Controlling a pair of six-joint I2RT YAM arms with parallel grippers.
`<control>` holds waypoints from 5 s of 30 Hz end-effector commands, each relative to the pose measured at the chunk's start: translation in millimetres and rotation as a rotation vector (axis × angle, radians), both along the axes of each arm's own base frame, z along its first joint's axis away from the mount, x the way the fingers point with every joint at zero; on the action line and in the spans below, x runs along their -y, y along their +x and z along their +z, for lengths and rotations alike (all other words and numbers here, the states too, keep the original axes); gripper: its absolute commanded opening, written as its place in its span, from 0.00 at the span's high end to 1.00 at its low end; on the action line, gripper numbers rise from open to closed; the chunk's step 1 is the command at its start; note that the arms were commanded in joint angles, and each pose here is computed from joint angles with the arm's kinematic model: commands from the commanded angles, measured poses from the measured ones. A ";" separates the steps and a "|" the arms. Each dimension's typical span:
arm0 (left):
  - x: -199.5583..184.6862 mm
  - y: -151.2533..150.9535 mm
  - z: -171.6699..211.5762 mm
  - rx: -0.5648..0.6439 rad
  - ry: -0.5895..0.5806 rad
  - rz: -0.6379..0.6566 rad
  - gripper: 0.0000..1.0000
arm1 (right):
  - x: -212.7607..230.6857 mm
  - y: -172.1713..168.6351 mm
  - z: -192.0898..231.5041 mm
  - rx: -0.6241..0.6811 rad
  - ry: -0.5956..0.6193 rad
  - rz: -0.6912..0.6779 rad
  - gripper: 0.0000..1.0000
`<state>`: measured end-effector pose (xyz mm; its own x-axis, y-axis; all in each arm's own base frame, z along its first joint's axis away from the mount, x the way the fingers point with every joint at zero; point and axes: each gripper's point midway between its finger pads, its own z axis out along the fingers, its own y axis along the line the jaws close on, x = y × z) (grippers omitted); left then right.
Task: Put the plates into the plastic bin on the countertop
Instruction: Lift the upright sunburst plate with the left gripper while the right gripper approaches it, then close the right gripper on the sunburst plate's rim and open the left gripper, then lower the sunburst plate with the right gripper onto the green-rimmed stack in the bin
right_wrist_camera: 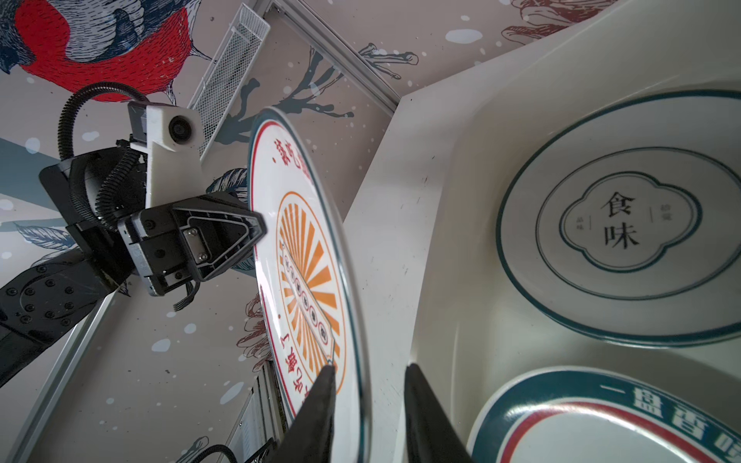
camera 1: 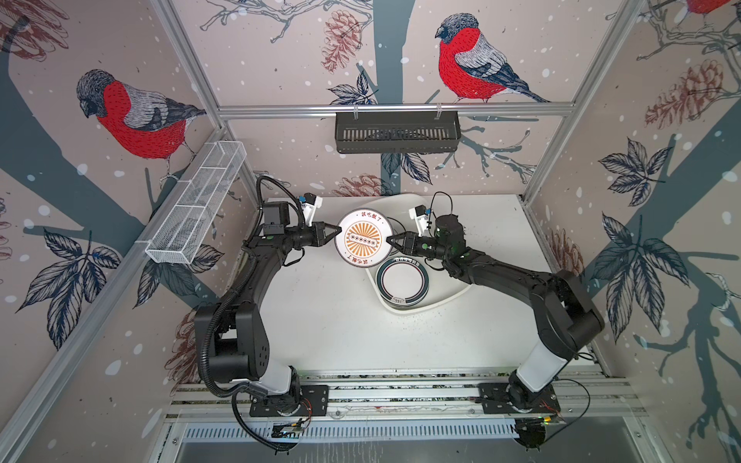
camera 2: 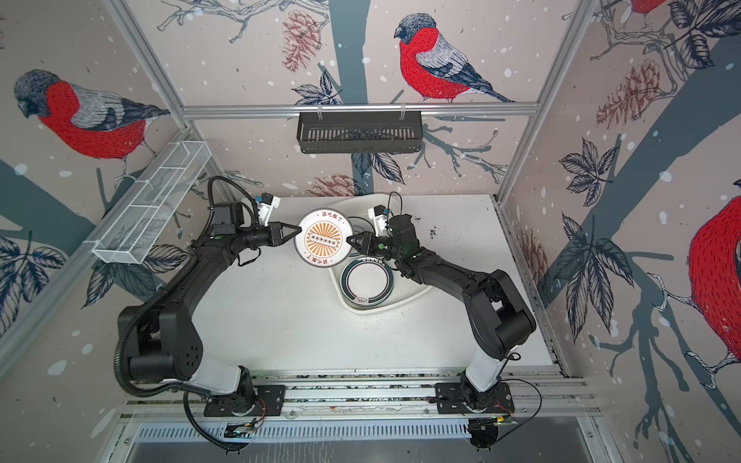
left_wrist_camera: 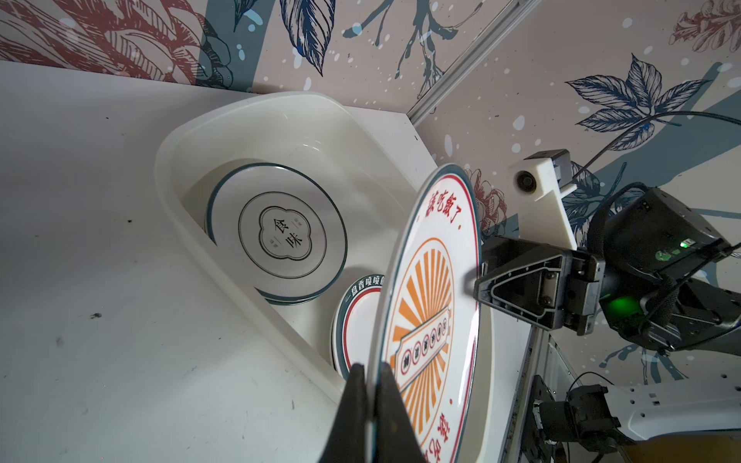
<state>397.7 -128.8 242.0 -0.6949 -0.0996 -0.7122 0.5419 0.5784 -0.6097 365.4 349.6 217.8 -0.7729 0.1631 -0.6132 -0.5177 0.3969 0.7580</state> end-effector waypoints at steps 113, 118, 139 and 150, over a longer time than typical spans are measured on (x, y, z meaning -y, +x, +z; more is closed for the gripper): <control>-6.1 13.3 22.6 0.058 0.075 0.065 0.41 | 52.1 134.5 -133.1 -0.410 -0.146 -0.213 0.87; -5.5 13.4 22.6 0.058 0.073 0.061 0.41 | 52.7 133.4 -135.6 -0.419 -0.154 -0.214 0.85; -4.7 14.6 21.2 0.049 0.065 0.054 0.41 | 64.5 131.7 -136.6 -0.415 -0.238 -0.254 0.79; -4.2 13.5 21.2 0.051 0.063 0.050 0.41 | 69.7 125.5 -135.1 -0.411 -0.282 -0.252 0.79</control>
